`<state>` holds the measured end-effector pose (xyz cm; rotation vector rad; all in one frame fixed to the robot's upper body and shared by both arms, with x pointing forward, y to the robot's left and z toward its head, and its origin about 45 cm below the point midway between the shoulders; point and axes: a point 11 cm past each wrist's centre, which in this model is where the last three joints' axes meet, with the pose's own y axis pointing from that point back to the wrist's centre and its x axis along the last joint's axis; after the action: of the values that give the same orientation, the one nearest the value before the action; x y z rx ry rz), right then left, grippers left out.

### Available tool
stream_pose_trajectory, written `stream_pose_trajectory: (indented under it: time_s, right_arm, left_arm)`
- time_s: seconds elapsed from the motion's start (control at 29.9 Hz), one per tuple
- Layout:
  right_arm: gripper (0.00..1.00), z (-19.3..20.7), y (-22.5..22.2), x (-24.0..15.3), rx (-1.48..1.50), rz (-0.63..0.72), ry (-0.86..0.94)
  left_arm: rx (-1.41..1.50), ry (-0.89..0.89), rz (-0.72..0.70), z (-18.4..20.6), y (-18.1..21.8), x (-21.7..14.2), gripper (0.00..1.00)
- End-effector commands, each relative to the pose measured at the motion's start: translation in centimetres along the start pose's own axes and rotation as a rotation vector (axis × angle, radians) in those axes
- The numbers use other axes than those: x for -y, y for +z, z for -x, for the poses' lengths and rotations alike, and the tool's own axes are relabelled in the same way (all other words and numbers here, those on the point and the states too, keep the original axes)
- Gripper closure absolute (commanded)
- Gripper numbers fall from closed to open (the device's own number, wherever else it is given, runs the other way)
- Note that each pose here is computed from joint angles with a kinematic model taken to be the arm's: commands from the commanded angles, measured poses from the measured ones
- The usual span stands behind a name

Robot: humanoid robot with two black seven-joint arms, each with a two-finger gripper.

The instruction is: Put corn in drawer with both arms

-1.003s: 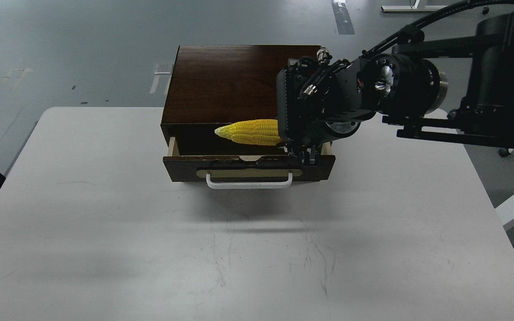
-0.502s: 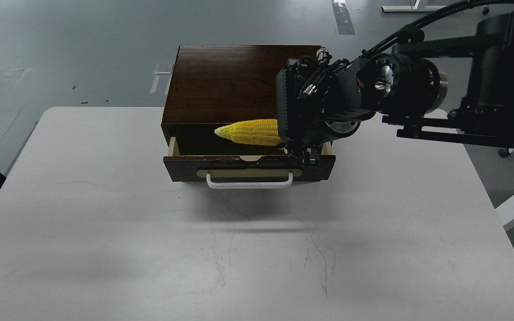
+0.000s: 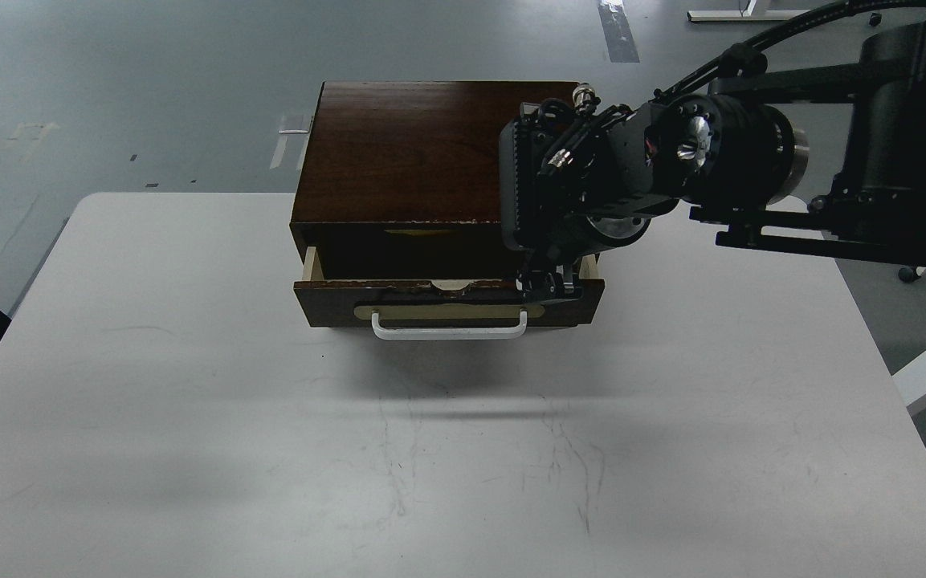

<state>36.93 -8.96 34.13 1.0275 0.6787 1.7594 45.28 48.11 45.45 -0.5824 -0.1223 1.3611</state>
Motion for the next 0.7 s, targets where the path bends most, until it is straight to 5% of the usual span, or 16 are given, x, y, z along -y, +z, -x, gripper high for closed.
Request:
stream_pose_trajectory:
  time_s: [0.0,0.23,0.67]
  right_arm:
    - [0.05,-0.9,1.0,-0.7,0.025,0.026,0.040]
    - [0.00,-4.5,5.0,-3.9,0.411,-0.015,0.277]
    - [0.00,2.1,13.1,-10.4,1.036,0.039,0.626]
  left_arm:
    - [0.000,0.000,0.000,0.0,0.0,0.0,0.02]
    - [0.000,-0.001,-0.007,0.1,-0.3,0.0,0.02]
    - [-0.044,-0.036,-0.032,2.0,-2.7,0.7,0.02]
